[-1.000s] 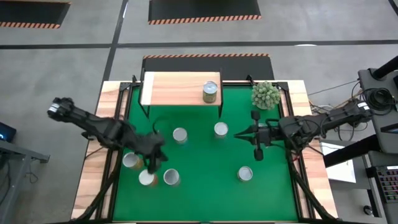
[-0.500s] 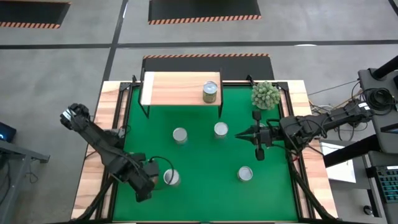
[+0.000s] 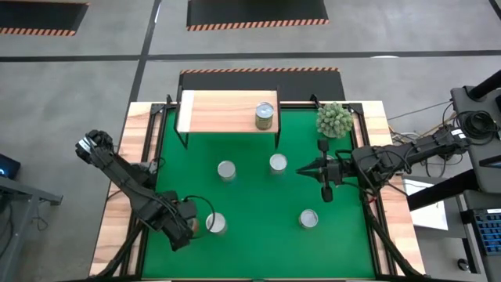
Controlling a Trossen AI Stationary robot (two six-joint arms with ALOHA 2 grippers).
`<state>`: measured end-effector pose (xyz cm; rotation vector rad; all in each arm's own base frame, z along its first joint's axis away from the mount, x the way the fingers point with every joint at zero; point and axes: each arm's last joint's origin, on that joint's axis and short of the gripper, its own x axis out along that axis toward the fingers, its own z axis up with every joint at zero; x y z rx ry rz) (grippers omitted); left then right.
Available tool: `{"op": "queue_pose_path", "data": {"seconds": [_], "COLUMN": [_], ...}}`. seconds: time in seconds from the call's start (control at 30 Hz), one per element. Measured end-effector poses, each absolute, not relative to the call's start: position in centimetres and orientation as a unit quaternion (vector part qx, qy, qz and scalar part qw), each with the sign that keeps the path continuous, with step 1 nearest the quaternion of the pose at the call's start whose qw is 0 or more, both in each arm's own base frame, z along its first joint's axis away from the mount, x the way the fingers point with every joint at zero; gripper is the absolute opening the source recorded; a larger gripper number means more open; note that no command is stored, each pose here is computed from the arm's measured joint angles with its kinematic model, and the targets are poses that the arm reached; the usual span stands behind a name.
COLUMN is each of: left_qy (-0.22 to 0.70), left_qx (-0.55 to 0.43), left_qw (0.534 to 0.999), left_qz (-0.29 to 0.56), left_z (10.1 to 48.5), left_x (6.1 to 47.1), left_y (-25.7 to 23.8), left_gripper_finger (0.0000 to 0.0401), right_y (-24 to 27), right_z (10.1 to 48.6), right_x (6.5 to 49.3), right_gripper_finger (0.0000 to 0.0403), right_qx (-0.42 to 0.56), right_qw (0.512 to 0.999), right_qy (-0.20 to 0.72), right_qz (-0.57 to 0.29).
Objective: Pick and place cans onto a shelf
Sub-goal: Put the bottom canned pineapple on the shelf
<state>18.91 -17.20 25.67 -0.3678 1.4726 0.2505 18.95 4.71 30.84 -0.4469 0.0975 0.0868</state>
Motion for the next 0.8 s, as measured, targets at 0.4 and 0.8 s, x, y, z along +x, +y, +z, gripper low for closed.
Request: {"op": "queue_pose_path", "data": {"seconds": [0.4,0.8], "left_qy": [0.664,0.656], "left_qx": [-0.137,-0.154], "left_qw": [0.727,0.731], "left_qz": [0.107,0.105], "left_z": [24.89,24.91], "left_x": [18.8,19.03], "left_y": [-17.01,-17.2], "left_gripper_finger": [0.0323,0.0322], "right_y": [4.72,4.72], "right_z": [30.77,30.77], "right_x": [18.95,18.95], "right_gripper_finger": [0.0009,0.0009], "right_qx": [-0.209,-0.209], "right_qw": [0.976,0.976], "right_qy": [0.052,0.052], "right_qz": [0.043,0.043]}}
